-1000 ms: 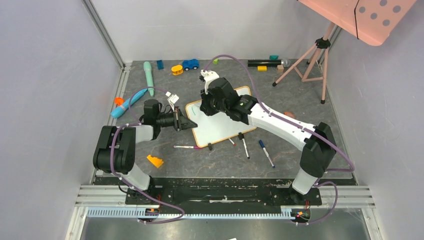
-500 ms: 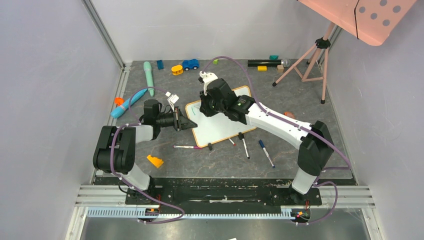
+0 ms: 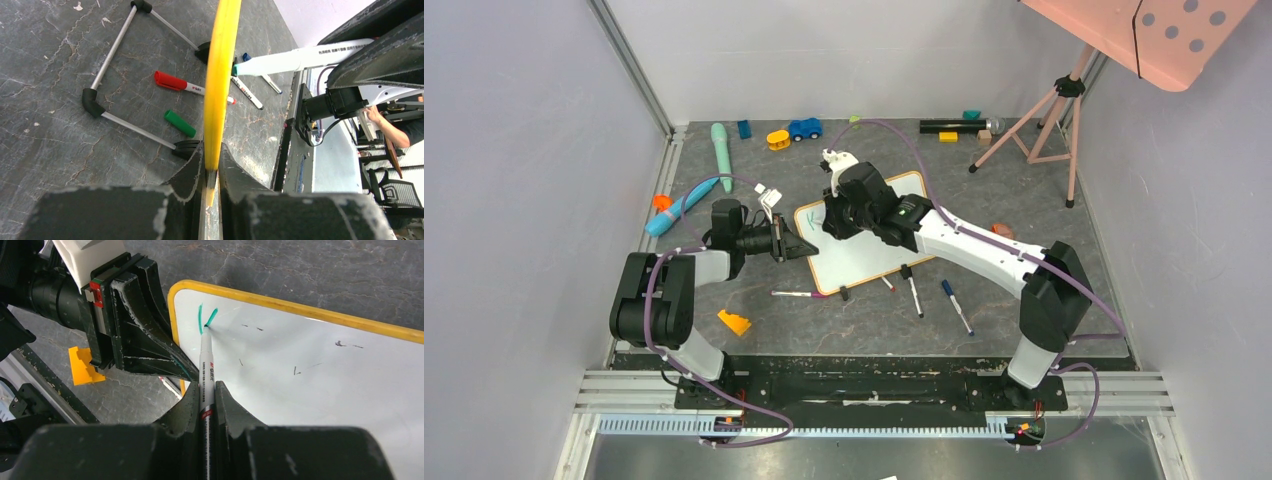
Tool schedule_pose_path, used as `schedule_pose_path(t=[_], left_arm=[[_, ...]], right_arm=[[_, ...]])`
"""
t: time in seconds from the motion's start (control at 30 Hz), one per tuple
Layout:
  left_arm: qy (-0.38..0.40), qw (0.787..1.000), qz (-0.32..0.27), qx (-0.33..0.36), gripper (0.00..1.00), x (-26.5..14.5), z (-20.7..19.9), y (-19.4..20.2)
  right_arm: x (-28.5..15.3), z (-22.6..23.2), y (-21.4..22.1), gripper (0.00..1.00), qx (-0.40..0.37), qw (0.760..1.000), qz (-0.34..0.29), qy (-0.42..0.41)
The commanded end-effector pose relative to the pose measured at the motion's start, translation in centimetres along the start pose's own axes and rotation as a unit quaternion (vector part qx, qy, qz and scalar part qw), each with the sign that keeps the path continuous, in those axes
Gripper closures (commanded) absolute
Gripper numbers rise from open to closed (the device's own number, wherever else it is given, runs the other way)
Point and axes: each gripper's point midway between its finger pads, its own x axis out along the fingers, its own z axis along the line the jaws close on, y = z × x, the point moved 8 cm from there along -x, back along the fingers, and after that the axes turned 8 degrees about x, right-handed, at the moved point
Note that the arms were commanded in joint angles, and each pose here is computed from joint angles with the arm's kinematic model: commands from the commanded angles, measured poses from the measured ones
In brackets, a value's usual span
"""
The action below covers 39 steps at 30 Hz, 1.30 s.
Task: Write a sentence on the whiteboard
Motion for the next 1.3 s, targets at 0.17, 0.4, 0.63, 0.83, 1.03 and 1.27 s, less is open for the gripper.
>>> schedule_pose_path(t=[0.17,0.4,0.63,0.83,1.03,1.27], left_arm=[[0.009,1.000,0.007,0.004,0.98,-0.1,-0.6,0.1],[0.007,1.000,0.007,0.005,0.98,-0.1,-0.6,0.1],[0.005,1.000,0.006,0.007,0.98,-0.1,-0.6,0.1],[0.004,1.000,0.006,0.007,0.98,-0.1,-0.6,0.1],[0.002,1.000,0.006,0.006,0.98,-0.1,-0.5,0.1],[-0.002,1.000,0.004,0.010,0.98,-0.1,-0.6,0.1]], right_arm=[[0.1,0.0,0.0,1.00,0.003,1.000,-0.007,-0.003],[-0.4,-0.8,0.2,1.00,0.000,1.000,-0.006,0.028],[-1.3,-1.7,1.2,1.00,0.000,0.999,-0.004,0.046],[-1.4,-1.8,1.4,1.00,0.002,0.999,-0.001,0.042],[-2.7,-0.1,-0.9,1.00,-0.005,0.999,-0.029,-0.016],[-4.3,-0.1,-1.4,1.00,-0.004,0.998,-0.052,-0.033]])
